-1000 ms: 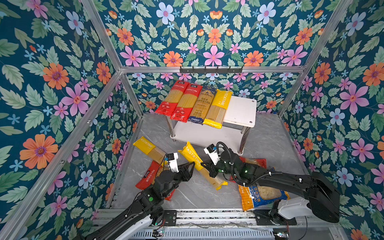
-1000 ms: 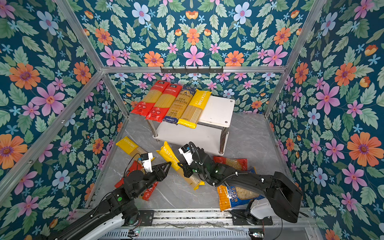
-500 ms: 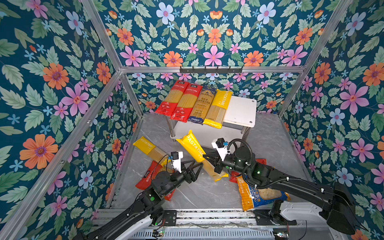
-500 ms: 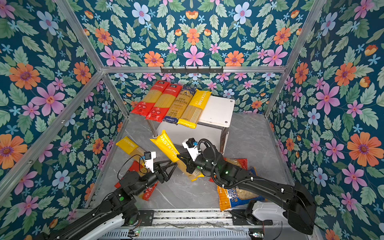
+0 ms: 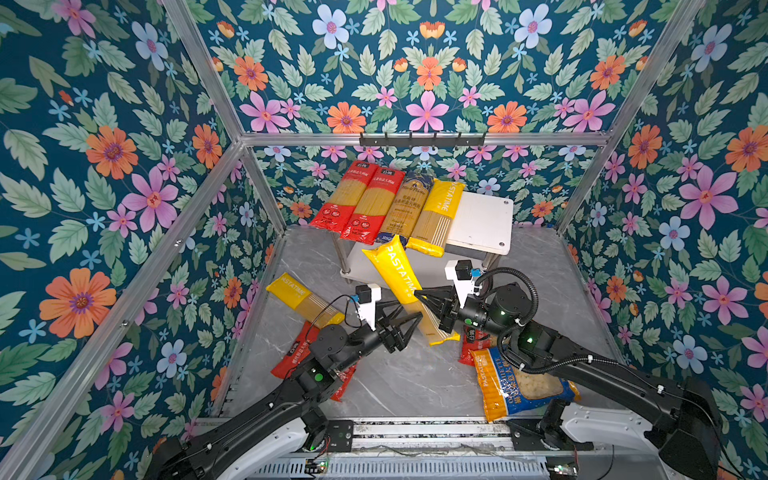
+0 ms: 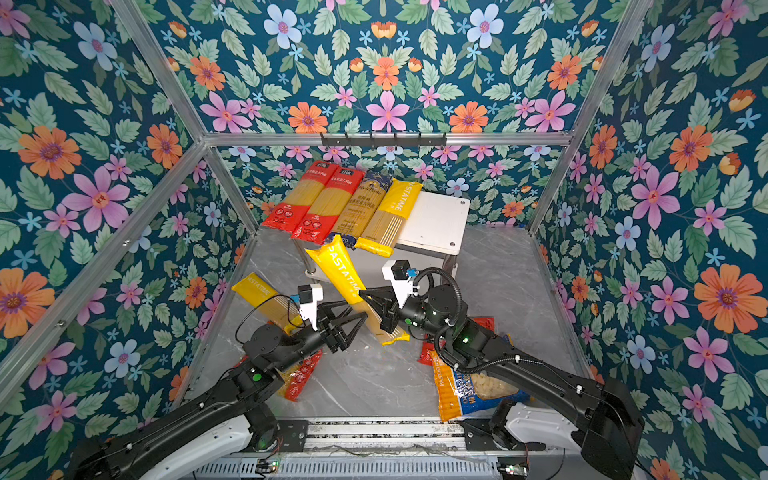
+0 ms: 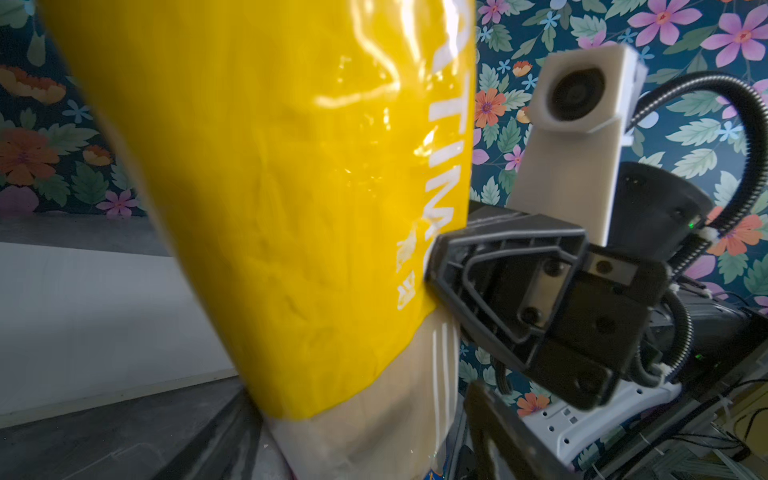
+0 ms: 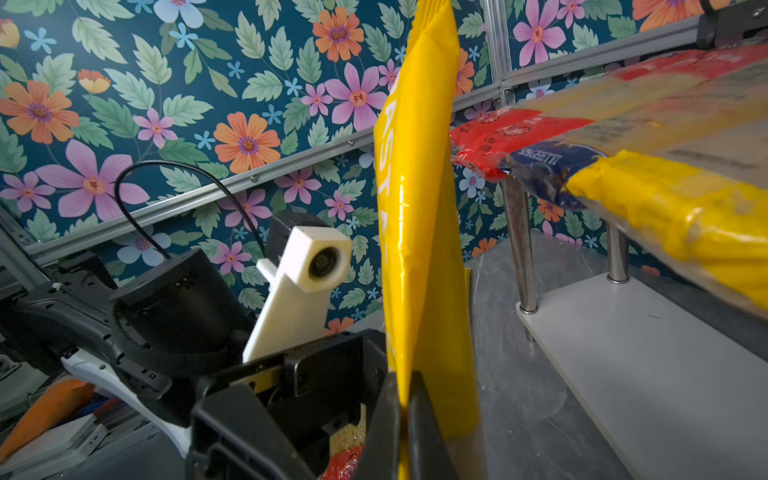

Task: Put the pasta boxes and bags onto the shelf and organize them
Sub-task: 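Raise the PASTATIME bag upright with both grippers toward the shelf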

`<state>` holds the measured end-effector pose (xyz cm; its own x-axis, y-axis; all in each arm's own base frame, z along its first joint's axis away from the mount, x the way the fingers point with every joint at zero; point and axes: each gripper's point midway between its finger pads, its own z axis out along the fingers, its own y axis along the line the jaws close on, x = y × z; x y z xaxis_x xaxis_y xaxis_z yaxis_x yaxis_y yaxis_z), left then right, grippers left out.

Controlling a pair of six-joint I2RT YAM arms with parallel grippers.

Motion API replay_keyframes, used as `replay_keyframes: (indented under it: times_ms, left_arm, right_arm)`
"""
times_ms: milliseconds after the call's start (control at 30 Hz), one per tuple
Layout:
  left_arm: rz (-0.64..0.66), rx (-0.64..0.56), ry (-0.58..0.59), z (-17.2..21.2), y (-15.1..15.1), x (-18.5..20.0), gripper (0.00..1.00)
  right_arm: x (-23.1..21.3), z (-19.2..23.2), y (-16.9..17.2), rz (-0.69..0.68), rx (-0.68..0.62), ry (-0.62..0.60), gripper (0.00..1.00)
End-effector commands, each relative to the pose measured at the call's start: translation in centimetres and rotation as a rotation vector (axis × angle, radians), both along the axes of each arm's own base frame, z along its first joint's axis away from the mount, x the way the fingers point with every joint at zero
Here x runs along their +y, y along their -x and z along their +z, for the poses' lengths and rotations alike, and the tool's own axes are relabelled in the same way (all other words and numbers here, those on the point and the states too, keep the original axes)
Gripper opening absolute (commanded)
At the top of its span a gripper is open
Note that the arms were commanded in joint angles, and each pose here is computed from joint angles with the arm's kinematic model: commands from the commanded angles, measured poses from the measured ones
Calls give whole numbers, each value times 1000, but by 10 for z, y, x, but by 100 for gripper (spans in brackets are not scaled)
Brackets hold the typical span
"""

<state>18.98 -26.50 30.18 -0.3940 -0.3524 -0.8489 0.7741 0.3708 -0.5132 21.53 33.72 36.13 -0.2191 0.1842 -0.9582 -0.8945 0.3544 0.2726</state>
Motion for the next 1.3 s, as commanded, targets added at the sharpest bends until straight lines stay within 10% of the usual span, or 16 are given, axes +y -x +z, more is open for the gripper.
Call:
replay_keyframes:
  times_ms: [0, 300, 767, 1267]
  left_arm:
    - [-51, -81, 52, 23, 3, -6, 77]
    - [-115, -75, 120, 36, -6, -9, 70]
    - [-190, -86, 189, 64, -9, -23, 21]
    - [-199, -6, 154, 90, -29, -30, 8]
  right_arm:
    - [-8, 57, 11, 30, -132, -166, 0]
    - [-18, 71, 12, 55, -129, -219, 0]
    - [-35, 70, -2, 40, -31, -264, 1]
    - [-95, -8, -20, -93, 257, -100, 58]
